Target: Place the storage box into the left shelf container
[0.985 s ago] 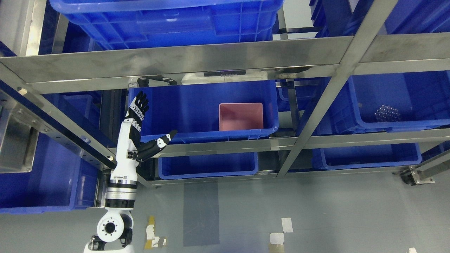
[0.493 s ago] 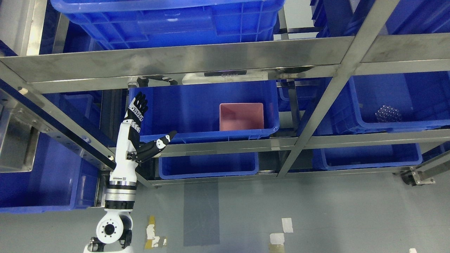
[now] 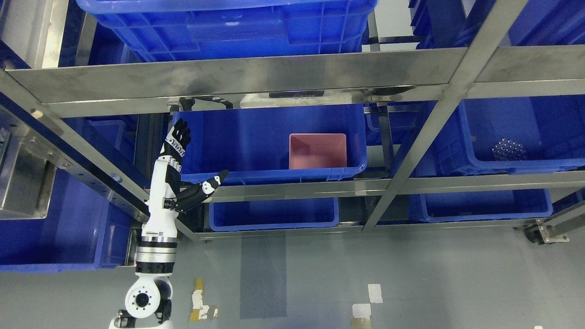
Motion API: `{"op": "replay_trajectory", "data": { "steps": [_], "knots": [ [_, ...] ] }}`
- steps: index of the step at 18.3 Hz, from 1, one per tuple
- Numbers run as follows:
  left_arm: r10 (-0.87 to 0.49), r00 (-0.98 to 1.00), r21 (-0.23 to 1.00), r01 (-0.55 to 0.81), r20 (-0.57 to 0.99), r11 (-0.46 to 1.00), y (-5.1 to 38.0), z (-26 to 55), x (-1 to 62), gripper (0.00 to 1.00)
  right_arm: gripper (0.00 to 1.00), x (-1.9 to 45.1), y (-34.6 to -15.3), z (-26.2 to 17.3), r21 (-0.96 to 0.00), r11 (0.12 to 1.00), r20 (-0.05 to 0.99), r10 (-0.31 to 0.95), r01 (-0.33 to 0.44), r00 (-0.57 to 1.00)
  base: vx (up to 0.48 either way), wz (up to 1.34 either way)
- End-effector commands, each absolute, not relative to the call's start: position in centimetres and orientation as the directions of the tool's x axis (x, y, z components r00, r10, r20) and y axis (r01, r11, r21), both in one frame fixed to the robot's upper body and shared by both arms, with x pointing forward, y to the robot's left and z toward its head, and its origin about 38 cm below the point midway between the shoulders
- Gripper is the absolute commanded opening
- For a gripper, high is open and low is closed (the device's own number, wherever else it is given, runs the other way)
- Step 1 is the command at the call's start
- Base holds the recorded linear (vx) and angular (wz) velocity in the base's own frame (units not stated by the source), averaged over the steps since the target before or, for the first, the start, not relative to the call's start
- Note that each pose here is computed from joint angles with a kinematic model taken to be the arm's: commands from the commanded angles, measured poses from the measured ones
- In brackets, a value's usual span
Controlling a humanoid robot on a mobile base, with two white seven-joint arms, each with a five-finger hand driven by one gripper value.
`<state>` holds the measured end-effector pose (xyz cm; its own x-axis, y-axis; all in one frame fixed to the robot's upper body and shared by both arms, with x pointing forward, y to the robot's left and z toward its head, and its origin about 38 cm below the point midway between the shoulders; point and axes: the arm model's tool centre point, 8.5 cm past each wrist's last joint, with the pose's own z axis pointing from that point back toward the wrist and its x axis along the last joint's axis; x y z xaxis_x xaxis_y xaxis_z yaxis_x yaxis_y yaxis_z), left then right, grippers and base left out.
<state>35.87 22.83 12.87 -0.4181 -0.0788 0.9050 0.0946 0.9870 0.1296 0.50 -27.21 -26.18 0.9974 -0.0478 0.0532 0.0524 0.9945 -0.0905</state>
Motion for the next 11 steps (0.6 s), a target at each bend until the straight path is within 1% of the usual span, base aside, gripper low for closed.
{"op": "replay_trajectory", "data": {
  "steps": [1, 11],
  "knots": [
    [-0.107, -0.383, 0.164, 0.119, 0.917, 0.979, 22.56, 11.21, 35.19, 1.0, 1.0, 1.4, -28.38, -26.08, -0.107, 0.992, 0.078, -0.066, 0.074, 0.995, -0.005, 0.05],
    [-0.105, -0.386, 0.164, 0.122, 0.916, 0.979, 22.46, 10.99, 34.98, 1.0, 1.0, 1.31, -28.38, -26.08, -0.107, 0.992, 0.077, -0.066, 0.074, 0.995, 0.0, 0.0]
  ]
}}
